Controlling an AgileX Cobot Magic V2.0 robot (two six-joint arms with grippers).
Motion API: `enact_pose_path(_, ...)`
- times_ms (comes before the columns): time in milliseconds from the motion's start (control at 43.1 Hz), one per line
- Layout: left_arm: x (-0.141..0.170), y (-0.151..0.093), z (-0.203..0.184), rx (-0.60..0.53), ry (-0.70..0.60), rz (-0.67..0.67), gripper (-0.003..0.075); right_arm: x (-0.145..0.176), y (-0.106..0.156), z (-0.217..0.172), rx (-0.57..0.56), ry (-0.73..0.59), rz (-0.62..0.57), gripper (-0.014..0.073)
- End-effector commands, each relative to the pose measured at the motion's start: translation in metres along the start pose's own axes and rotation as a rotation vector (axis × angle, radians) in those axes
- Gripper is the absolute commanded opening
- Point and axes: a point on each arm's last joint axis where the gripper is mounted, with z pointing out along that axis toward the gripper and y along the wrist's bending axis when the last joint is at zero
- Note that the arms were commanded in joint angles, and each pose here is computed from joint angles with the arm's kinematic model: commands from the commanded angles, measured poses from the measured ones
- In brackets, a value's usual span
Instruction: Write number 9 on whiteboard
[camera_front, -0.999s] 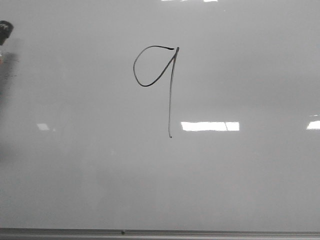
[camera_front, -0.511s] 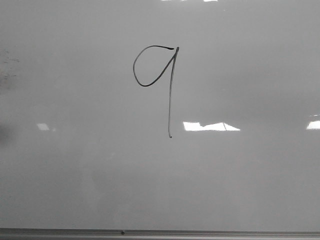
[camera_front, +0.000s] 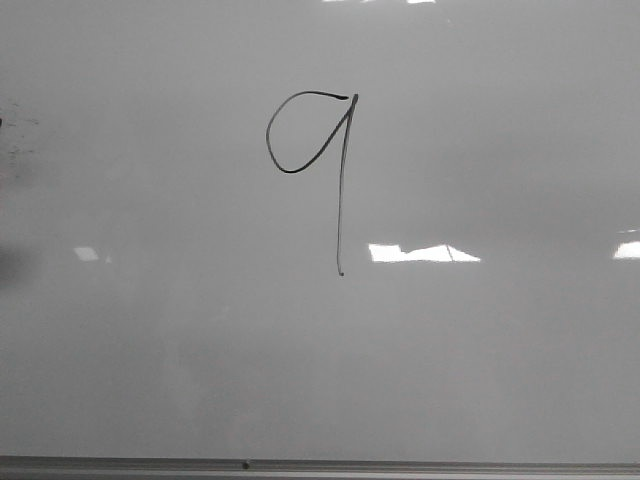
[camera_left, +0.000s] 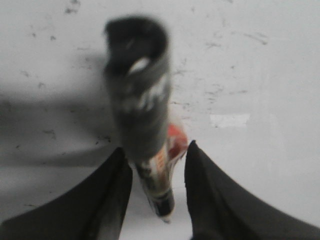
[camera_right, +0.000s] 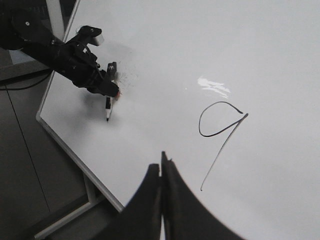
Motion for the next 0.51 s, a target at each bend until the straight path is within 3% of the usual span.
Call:
enact_pose_path(0, -0.017, -0.002, -0.010, -0.017, -0.100, -0.008, 0.0318, -0.011, -0.002, -0.002, 0.023, -0.063, 0.032, -0.0071)
enact_pose_path(163, -0.017, -0.002, -0.010, -0.017, -0.100, -0.008, 0.0416, -0.011, -0.002, -0.002, 0.023, -0.063, 0.032, -0.0071)
enact_pose_path(348, -0.020, -0.003, -0.019, -0.013, -0.127, -0.005, 0.0425, -0.011, -0.002, -0.002, 0.024, -0.063, 0.032, -0.0071)
enact_pose_path(488, -0.027, -0.007, -0.049, 0.000, -0.203, 0.009, 0.0421, -0.011, -0.002, -0.002, 0.024, -0.063, 0.032, -0.0071)
